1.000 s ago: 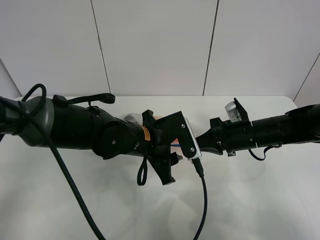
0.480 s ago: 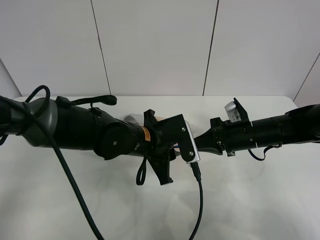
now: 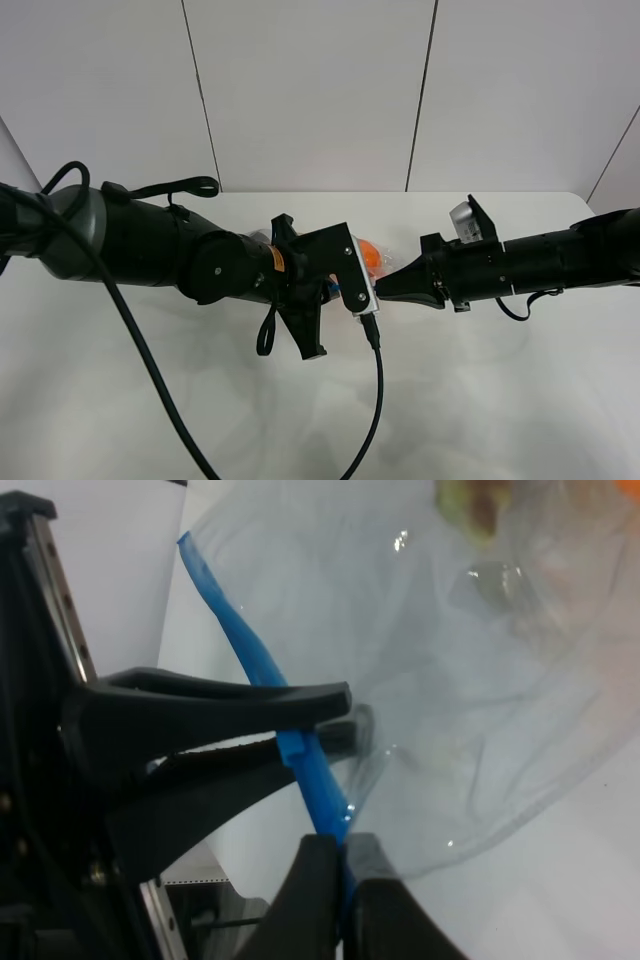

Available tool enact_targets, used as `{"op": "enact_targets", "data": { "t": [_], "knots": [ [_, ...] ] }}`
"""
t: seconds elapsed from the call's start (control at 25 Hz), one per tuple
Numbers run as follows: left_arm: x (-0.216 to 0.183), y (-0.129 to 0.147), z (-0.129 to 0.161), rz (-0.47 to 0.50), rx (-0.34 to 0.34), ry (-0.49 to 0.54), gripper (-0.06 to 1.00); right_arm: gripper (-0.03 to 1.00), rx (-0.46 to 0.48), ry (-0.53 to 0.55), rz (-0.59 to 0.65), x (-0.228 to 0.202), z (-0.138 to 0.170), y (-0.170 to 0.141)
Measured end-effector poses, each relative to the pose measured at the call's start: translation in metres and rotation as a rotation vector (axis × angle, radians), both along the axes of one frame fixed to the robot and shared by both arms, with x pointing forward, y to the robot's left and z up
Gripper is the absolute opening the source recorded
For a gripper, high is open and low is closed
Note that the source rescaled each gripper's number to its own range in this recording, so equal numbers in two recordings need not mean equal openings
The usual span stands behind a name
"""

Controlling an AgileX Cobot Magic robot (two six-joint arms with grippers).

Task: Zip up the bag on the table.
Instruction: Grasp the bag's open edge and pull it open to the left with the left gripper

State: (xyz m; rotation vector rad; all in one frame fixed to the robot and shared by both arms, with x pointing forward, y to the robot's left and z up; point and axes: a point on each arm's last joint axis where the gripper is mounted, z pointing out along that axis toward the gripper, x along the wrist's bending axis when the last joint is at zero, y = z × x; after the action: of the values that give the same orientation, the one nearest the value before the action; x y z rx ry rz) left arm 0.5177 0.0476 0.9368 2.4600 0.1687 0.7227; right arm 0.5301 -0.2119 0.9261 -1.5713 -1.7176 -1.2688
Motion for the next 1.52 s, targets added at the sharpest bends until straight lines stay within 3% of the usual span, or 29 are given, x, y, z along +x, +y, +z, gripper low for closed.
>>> {"op": "enact_targets", "data": {
  "t": [0.36, 0.64, 0.96, 1.28, 1.52],
  "knots": [
    [0.000, 0.000, 0.000, 0.000, 0.000, 0.000, 0.01, 0.00, -0.002, 0.000, -0.002, 0.000, 0.000, 0.000],
    [0.000, 0.000, 0.000, 0.010, -0.007, 0.007, 0.17, 0.00, -0.005, 0.000, -0.003, 0.000, 0.000, 0.000],
    [-0.007, -0.012, 0.004, -0.024, -0.042, -0.033, 0.20, 0.00, -0.010, -0.001, -0.007, 0.001, -0.001, -0.001],
    [-0.008, -0.014, 0.004, -0.029, -0.046, -0.038, 0.19, 0.00, -0.015, -0.001, -0.010, 0.001, -0.001, -0.001],
    [-0.007, -0.012, 0.003, -0.025, -0.040, -0.031, 0.03, 0.00, -0.015, -0.001, -0.010, 0.001, -0.001, -0.001]
  ]
}}
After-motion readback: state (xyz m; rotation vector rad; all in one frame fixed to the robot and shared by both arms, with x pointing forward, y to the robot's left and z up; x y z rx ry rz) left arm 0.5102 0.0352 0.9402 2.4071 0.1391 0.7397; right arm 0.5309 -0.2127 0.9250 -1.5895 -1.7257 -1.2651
